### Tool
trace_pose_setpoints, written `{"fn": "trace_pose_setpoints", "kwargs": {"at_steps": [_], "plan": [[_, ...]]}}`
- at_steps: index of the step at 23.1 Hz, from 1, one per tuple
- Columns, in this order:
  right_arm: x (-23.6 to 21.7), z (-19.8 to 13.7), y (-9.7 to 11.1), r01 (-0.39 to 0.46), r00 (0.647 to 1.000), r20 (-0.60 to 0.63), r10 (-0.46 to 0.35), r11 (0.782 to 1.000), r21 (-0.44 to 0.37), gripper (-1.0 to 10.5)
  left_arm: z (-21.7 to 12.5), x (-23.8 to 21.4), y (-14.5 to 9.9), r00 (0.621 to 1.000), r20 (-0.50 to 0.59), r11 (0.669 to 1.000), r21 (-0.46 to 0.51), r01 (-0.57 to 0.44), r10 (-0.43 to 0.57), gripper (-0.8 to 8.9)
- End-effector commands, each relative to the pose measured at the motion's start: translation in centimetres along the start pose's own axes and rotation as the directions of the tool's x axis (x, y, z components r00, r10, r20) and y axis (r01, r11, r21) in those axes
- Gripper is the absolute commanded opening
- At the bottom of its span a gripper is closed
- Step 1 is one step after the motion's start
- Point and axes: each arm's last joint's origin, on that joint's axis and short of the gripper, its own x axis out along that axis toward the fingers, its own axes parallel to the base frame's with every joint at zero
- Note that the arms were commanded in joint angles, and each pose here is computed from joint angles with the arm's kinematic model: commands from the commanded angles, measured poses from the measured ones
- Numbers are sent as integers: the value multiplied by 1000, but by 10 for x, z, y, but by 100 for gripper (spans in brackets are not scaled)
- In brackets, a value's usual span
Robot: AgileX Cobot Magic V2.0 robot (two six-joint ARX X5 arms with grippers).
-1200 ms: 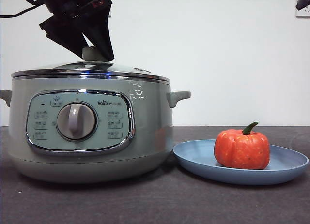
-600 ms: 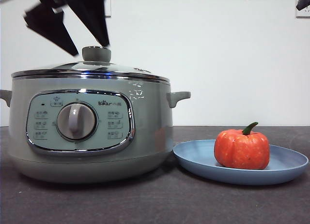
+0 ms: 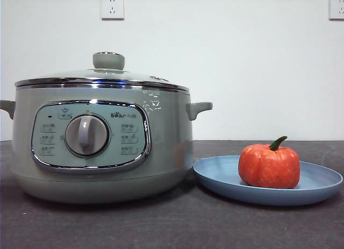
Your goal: Take the pumpkin out from the steamer,put the pumpkin in the blue plate,close the lid
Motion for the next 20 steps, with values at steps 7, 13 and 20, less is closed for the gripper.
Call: {"fn": "trace_pose_setpoints", "kwargs": {"at_steps": [7, 13, 20], "plan": [[-14, -50, 3, -155, 977, 145, 157, 988, -27, -6, -97, -11, -9, 994, 104, 997, -64, -30, 37, -8], [-9, -50, 3, -141, 982, 124, 143, 990, -24, 2, -103, -13, -10, 997, 75, 996, -80, -29, 35, -4], [-9, -56, 3, -143, 987, 69, 144, 989, -22, 2, -103, -10, -10, 998, 59, 996, -80, -27, 32, -4]]}}
